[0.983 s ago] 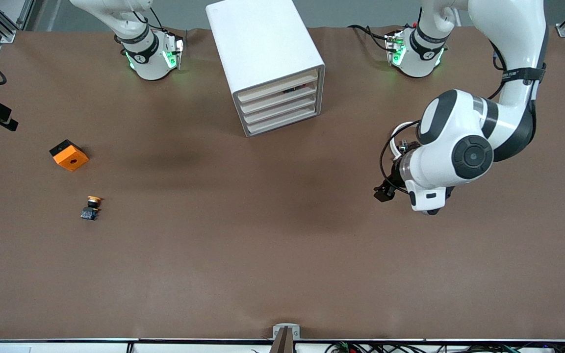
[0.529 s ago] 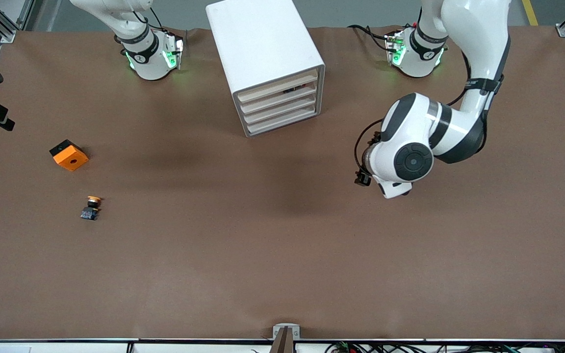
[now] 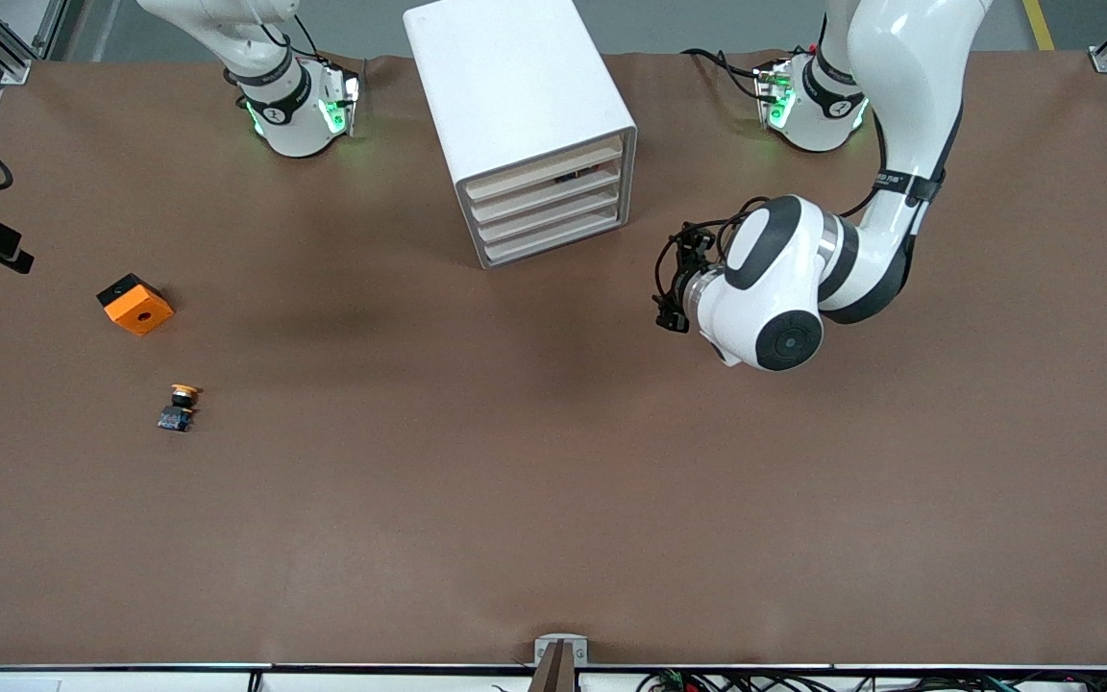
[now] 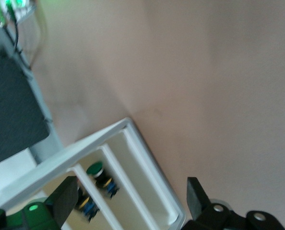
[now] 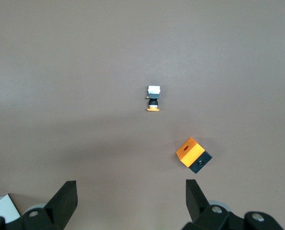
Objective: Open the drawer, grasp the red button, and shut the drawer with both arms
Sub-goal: 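Move the left gripper toward the white cabinet's drawer handle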
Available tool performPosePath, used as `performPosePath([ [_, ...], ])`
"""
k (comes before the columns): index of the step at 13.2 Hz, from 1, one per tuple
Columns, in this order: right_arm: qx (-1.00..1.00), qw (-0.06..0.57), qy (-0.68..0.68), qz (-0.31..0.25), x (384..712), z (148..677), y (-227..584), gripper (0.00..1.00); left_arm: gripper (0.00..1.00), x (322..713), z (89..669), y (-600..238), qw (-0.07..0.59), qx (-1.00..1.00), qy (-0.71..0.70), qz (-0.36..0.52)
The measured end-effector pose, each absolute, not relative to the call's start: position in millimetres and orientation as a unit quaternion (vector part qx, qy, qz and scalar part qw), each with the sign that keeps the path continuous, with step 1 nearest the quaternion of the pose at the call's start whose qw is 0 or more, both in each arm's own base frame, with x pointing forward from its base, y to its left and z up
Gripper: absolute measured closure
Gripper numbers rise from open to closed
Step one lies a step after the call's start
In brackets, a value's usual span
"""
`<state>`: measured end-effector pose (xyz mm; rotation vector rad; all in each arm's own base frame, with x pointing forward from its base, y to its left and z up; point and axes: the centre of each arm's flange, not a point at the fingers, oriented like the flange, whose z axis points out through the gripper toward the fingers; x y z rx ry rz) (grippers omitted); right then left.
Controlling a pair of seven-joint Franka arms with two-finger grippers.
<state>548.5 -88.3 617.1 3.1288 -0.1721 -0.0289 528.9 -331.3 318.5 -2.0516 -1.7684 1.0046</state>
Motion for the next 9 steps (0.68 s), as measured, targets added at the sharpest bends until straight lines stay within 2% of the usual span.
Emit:
performPosePath([
  [5, 0.998, 0.003, -0.059, -0.037, 564, 584, -95, 0.00, 0.00, 531, 280, -335, 0.119, -0.643, -0.623, 0.430],
  [9, 0.998, 0.004, -0.061, -0.033, 569, 579, -98, 0.00, 0.00, 533, 262, -345, 0.100, -0.598, -0.626, 0.491],
])
